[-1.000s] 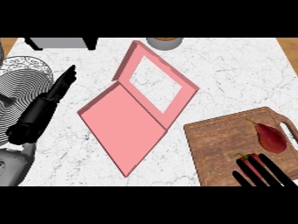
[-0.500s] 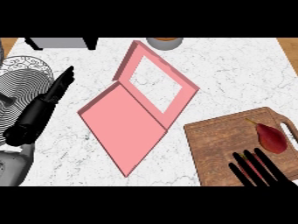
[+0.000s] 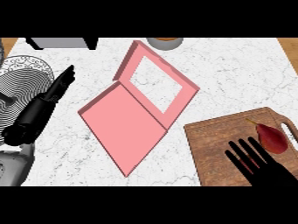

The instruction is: Pick the bell pepper from the cutting board and place it in the cardboard box

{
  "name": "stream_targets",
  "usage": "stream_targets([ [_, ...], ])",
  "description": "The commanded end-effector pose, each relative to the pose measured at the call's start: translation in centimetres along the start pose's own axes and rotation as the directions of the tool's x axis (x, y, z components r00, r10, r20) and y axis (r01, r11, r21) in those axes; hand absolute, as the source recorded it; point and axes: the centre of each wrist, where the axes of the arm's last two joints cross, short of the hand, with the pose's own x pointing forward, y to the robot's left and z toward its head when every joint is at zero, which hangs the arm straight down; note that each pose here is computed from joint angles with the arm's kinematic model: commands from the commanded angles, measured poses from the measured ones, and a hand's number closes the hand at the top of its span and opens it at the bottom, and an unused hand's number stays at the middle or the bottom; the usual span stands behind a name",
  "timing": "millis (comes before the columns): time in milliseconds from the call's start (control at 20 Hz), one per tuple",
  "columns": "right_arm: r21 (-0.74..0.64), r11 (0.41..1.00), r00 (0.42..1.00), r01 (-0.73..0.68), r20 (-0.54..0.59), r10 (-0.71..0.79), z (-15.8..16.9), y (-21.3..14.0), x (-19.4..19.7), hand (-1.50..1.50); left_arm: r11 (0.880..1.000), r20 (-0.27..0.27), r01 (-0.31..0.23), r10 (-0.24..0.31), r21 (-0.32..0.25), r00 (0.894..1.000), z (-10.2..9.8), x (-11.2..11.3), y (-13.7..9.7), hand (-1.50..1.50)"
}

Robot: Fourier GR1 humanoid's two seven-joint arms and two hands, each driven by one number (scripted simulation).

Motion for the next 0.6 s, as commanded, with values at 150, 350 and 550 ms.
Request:
stream_targets([
  [150,0.008,1.000,1.000,0.002,0.000,-0.002,0.1,-1.0,-1.3,-1.50,1.000,-0.005,0.002,-0.002,0.027,1.000,-0.1,0.2,0.2,0.00],
  [350,0.016,1.000,0.998,-0.021,-0.056,0.022,-0.8,1.4,-0.2,-1.50,1.000,-0.007,0.000,0.000,-0.003,1.000,-0.2,-0.1,0.3,0.00],
  [550,0.020,1.000,0.998,-0.024,-0.058,0.025,-2.0,0.4,-1.2,-1.50,1.000,0.017,0.009,-0.009,-0.005,1.000,0.5,0.5,1.0,0.00],
])
